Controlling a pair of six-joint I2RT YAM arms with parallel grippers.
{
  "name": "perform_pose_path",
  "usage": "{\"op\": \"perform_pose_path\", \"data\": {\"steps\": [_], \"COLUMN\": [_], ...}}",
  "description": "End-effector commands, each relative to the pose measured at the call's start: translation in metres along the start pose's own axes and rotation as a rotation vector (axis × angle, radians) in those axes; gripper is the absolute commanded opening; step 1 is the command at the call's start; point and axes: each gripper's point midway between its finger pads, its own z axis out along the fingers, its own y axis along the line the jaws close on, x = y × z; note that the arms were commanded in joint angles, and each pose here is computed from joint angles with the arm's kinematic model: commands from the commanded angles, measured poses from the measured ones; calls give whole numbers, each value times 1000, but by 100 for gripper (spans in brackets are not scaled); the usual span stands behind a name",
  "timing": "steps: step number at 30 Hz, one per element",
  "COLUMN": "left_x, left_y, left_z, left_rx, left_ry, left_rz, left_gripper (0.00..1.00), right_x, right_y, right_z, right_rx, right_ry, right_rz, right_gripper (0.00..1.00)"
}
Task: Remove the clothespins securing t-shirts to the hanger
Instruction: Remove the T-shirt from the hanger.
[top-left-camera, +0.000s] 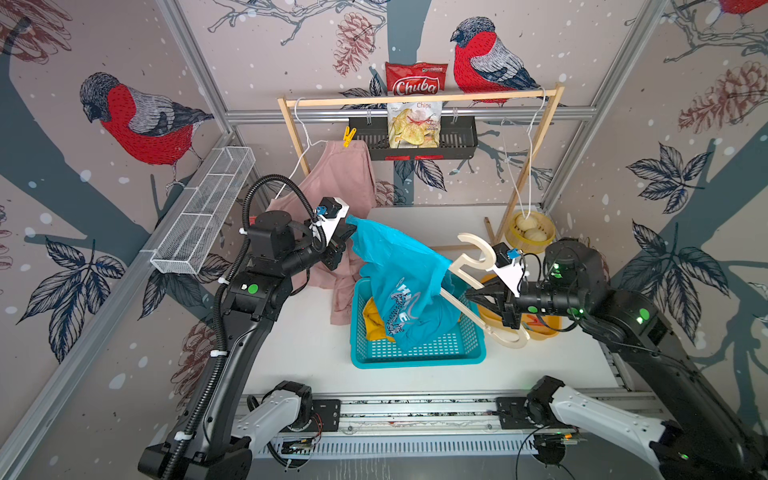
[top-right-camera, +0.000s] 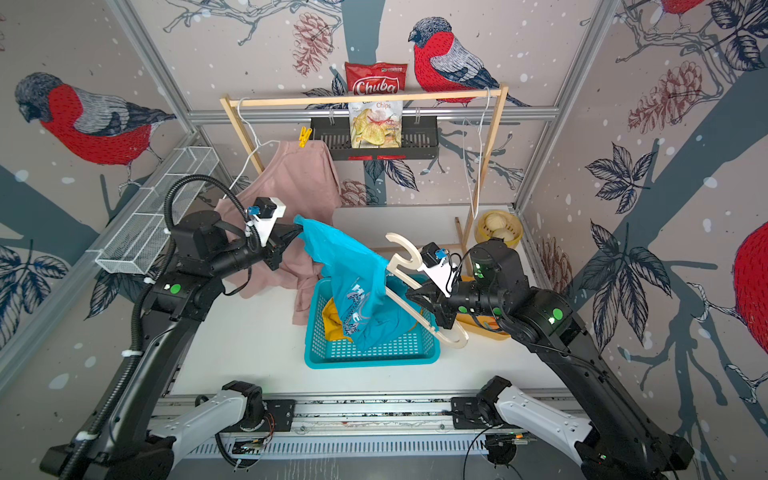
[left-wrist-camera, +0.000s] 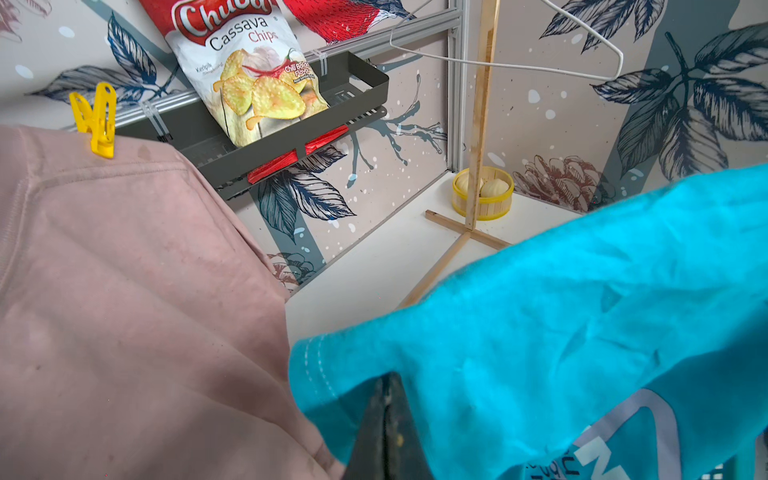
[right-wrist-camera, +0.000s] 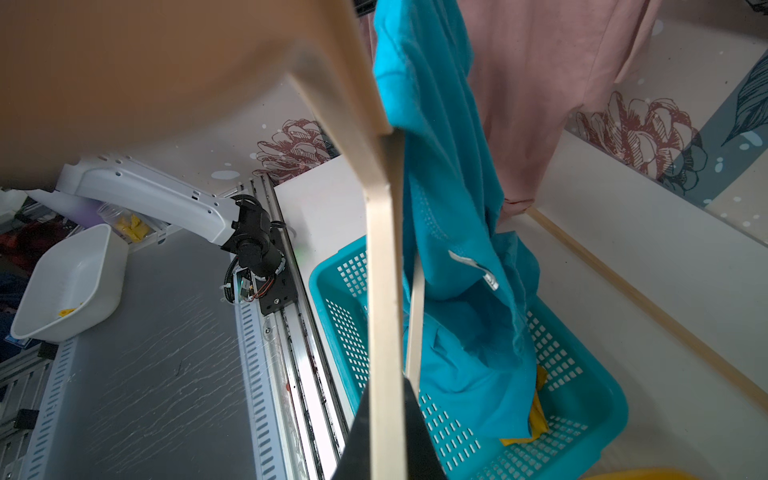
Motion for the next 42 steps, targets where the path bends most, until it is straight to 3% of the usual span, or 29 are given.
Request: {"op": "perform_pose_path", "data": {"steps": [1, 3, 4, 5, 7, 16, 20, 27, 35, 42], "left_x": [-2, -2, 0, 2, 7, 32, 33, 35, 20, -9], "left_y": [1, 6, 8, 13, 16, -16, -21, -10, 11, 65], "left_z": [-2, -4, -4, -4, -3, 10, 12, 13, 1, -29], "left_rx": [-9, -37, -53, -75, -90, 113, 157, 88, -51, -390], "left_ry": [-3, 0, 7, 14, 29, 54, 51, 79, 64, 13], "left_rz": [17, 23, 23, 23, 34, 106, 110, 99, 89, 29], "left_gripper": [0, 0, 18, 49, 65, 70, 60, 0, 0, 0], "right_x": [-6, -3, -2, -2, -1, 5, 5, -3, -4, 4], "right_y": [-1, -1, -1, 0, 3, 16, 16, 2, -16, -20], "right_z": [-2, -2, -1, -2, -1, 3, 3, -6, -12, -10], "right_rx": [7, 8, 4, 0, -18, -107, -110, 4, 121, 132], "right_ry": [-26, -20, -16, -15, -13, 13, 16, -24, -32, -14], "right_rz": [-12, -8, -6, -4, 1, 24, 24, -4, -11, -4], "right_gripper": [0, 0, 0, 0, 0, 0, 0, 0, 0, 0]}}
